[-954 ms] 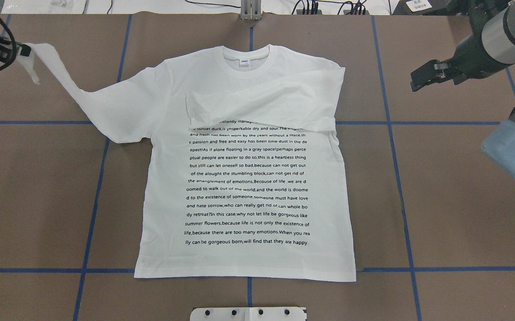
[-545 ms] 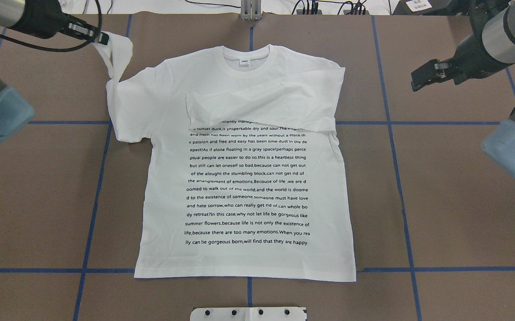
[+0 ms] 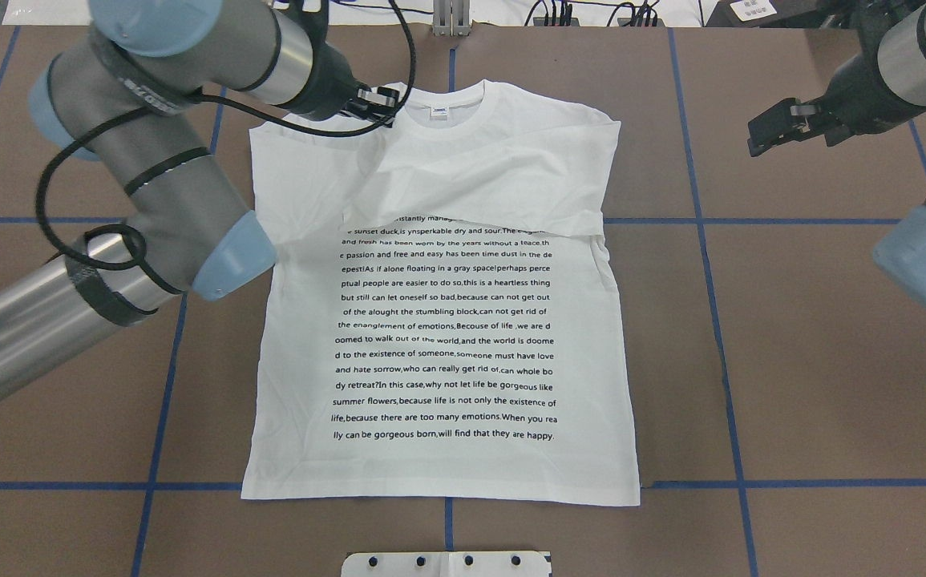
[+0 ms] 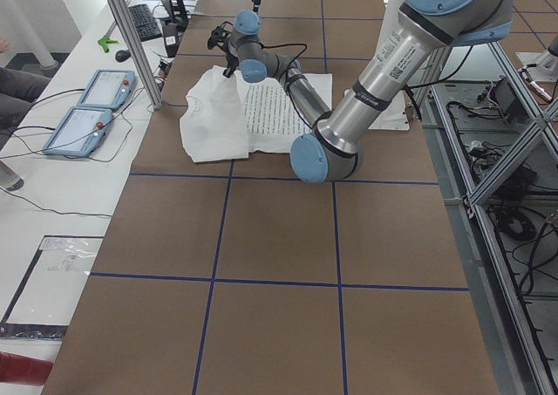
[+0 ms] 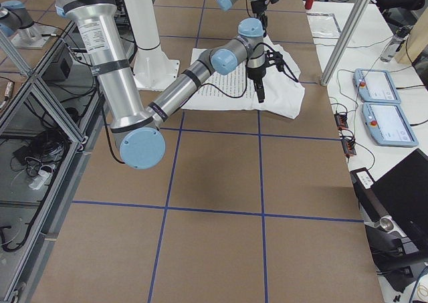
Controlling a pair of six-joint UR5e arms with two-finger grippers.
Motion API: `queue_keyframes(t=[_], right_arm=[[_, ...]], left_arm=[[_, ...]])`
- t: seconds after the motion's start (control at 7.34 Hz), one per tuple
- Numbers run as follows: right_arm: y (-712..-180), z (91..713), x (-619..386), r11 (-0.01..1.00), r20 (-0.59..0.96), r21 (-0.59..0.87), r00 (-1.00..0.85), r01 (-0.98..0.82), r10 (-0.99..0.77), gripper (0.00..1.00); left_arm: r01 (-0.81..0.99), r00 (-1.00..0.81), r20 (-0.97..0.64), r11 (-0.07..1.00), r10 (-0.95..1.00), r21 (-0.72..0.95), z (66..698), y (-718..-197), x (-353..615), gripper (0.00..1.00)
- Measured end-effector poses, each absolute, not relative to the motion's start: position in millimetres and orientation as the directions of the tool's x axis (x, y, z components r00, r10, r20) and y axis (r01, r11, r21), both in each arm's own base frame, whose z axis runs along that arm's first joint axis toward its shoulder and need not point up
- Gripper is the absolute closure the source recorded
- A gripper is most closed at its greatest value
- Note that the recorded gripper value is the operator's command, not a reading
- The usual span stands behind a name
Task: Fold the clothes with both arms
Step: 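Lift and fold the held sleeve across the body toward the collar with the left gripper, then release the sleeve and raise the left gripper beside the shoulder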
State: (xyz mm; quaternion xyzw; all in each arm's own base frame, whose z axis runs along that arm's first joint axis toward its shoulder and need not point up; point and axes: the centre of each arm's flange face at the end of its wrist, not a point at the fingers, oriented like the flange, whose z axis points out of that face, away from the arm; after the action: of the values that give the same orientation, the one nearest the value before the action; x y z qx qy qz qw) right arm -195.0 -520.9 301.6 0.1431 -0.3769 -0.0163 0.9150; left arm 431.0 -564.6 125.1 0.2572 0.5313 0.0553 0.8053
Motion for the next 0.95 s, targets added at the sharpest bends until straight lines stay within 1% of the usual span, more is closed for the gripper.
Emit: queue_keyframes(t=[0.27,0.41,0.55,0.68,0.95], right_arm=[[-523,304,-194,0.961,0.687,0.26,0.717,-0.091,-0.118,0.0],[-524,306,-194,0.963,0.687,0.254,0.718,-0.095,-0.11,0.0],[-526,309,-195,0.964,0.686,0.248,0.72,-0.098,-0.104,0.0],[-528,311,-196,0.965,0.685,0.244,0.721,-0.098,-0.1,0.0],[-530,311,-198,0.965,0.686,0.241,0.721,-0.099,-0.098,0.0]], left_arm=[[0.191,0.429,-0.833,0.866,0.35,0.462,113,-558,492,1.0],[0.181,0.428,-0.829,0.865,0.359,0.468,116,-544,519,1.0],[0.17,0.431,-0.824,0.864,0.368,0.474,118,-527,545,0.22],[0.159,0.419,-0.829,0.869,0.371,0.469,117,-510,568,0.0],[0.162,0.361,-0.861,0.885,0.359,0.437,115,-482,596,0.0]])
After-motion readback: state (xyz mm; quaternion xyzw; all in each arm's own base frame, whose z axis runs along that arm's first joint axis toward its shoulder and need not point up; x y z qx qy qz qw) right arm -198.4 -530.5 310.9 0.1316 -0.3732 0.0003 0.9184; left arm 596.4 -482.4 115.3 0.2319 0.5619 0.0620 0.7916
